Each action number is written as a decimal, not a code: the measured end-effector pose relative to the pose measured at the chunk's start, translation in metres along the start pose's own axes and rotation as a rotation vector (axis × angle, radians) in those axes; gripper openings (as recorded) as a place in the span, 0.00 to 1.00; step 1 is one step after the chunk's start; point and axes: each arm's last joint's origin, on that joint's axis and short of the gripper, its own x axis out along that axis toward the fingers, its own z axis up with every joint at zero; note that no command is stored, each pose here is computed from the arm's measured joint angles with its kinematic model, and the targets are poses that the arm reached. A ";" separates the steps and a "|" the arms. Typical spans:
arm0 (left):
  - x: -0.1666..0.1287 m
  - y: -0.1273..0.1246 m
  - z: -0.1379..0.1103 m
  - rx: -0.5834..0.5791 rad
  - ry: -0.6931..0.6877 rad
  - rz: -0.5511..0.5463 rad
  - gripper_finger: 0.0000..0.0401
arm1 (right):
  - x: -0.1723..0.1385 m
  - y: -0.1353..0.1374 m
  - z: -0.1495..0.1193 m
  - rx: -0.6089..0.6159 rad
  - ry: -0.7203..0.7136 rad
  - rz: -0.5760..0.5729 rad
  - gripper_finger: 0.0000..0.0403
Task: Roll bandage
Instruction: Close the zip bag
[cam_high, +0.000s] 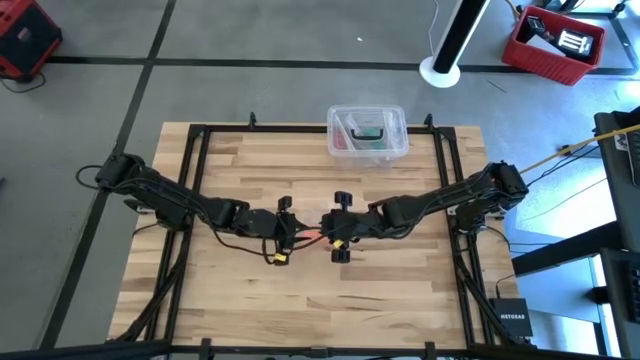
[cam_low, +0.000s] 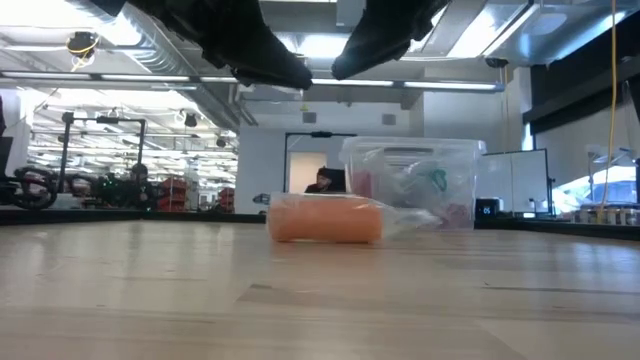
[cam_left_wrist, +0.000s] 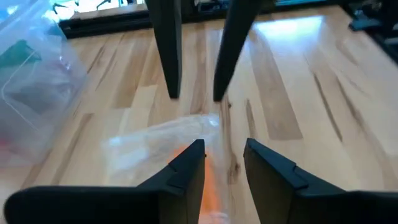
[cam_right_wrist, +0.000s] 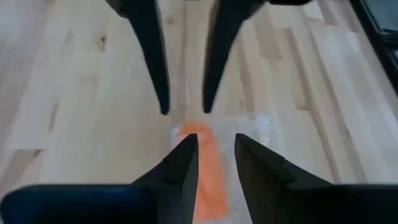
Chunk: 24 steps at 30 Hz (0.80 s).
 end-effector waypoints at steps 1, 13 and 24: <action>0.000 0.000 -0.001 0.002 0.009 0.004 0.26 | -0.001 0.000 0.000 -0.002 0.006 -0.005 0.27; 0.013 0.004 -0.017 -0.003 0.114 0.041 0.23 | -0.007 -0.009 -0.048 0.070 0.182 -0.108 0.25; 0.063 0.004 -0.066 -0.051 0.293 0.081 0.22 | 0.027 -0.009 -0.133 0.437 0.070 -0.214 0.45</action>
